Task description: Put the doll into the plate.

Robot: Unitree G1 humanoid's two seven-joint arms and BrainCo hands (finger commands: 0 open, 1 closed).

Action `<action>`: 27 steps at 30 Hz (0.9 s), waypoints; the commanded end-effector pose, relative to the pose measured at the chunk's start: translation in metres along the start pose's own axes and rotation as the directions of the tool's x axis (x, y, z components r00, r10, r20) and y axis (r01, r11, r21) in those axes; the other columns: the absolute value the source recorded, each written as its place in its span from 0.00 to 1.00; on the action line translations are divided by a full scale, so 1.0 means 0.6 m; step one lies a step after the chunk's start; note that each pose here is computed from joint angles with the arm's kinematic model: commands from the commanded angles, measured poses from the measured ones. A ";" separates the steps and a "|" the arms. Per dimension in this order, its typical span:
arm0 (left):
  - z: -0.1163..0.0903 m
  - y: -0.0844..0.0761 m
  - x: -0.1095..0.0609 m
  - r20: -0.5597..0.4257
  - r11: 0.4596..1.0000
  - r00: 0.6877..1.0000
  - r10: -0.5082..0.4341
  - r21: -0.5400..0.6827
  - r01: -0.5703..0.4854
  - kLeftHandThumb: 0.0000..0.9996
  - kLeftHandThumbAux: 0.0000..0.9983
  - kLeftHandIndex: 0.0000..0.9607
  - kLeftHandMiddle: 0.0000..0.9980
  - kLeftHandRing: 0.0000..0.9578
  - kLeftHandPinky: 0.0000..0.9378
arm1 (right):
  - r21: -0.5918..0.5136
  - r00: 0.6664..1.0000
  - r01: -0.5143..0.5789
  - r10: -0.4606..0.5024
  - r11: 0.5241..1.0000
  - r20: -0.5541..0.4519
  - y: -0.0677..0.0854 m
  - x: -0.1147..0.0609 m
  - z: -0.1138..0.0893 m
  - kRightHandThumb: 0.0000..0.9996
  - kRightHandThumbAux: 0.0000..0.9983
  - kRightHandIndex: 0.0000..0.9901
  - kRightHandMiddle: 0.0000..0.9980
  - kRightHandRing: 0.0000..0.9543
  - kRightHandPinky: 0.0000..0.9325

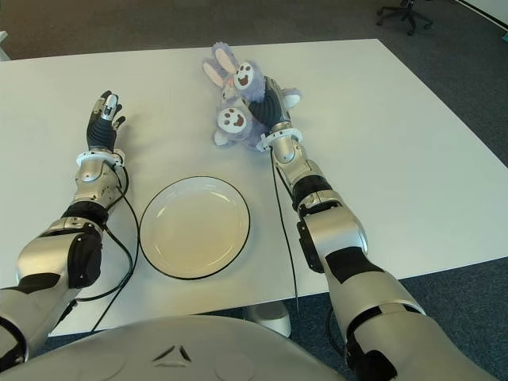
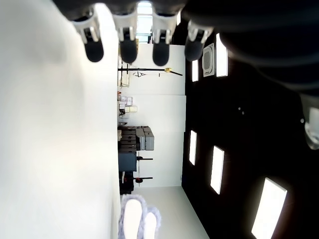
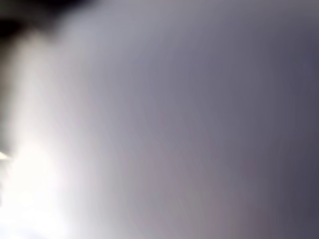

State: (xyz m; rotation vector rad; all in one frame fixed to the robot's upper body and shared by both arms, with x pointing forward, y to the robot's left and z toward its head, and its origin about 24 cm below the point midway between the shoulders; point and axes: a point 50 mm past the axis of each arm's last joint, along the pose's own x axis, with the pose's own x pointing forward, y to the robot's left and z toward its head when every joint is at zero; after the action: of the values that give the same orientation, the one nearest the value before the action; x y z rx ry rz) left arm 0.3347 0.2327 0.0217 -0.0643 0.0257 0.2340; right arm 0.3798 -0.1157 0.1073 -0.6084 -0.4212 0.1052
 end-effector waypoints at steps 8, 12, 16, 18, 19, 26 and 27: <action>-0.096 0.004 -0.058 -0.237 1.000 0.971 0.004 -0.003 -0.005 0.00 0.36 0.00 0.09 0.03 0.00 | 0.007 0.999 -0.015 0.015 1.000 -0.047 0.004 -0.010 -0.015 0.74 0.71 0.44 0.87 0.92 0.94; -0.097 0.004 -0.058 -0.239 1.000 0.971 0.002 -0.002 -0.002 0.00 0.36 0.00 0.09 0.03 0.00 | -0.008 1.000 0.005 -0.005 1.000 -0.030 0.000 -0.008 -0.012 0.74 0.71 0.44 0.87 0.92 0.93; -0.097 0.004 -0.059 -0.242 1.000 0.970 0.002 -0.003 -0.003 0.00 0.37 0.00 0.09 0.03 0.00 | -0.024 1.000 0.026 -0.026 0.999 -0.012 -0.002 -0.008 -0.009 0.74 0.71 0.44 0.87 0.92 0.93; -0.097 0.004 -0.059 -0.242 1.000 0.970 0.002 -0.003 -0.002 0.00 0.37 0.00 0.10 0.03 0.00 | -0.025 1.000 0.028 -0.028 0.999 -0.013 -0.002 -0.007 -0.009 0.74 0.71 0.44 0.86 0.92 0.93; -0.097 0.004 -0.059 -0.242 1.000 0.970 0.002 -0.002 -0.002 0.00 0.37 0.00 0.10 0.03 0.00 | -0.024 1.000 0.027 -0.028 0.999 -0.015 -0.003 -0.007 -0.010 0.74 0.71 0.44 0.86 0.92 0.92; -0.098 0.003 -0.060 -0.242 1.000 0.970 0.002 0.000 -0.002 0.00 0.37 0.00 0.10 0.03 0.00 | 0.017 0.999 0.019 -0.018 1.000 -0.029 -0.005 -0.006 -0.011 0.74 0.71 0.44 0.86 0.91 0.92; -0.099 0.003 -0.060 -0.242 1.000 0.970 0.003 0.000 -0.003 0.00 0.37 0.00 0.10 0.03 0.00 | 0.029 0.999 0.018 -0.017 0.999 -0.032 -0.006 -0.006 -0.011 0.74 0.71 0.44 0.86 0.91 0.92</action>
State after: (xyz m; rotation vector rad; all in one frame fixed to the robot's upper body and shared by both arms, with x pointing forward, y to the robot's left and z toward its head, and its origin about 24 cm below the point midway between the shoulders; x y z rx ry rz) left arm 0.3346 0.2327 0.0217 -0.0639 0.0256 0.2336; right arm 0.3799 -0.1188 0.1093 -0.5945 -0.4333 0.0773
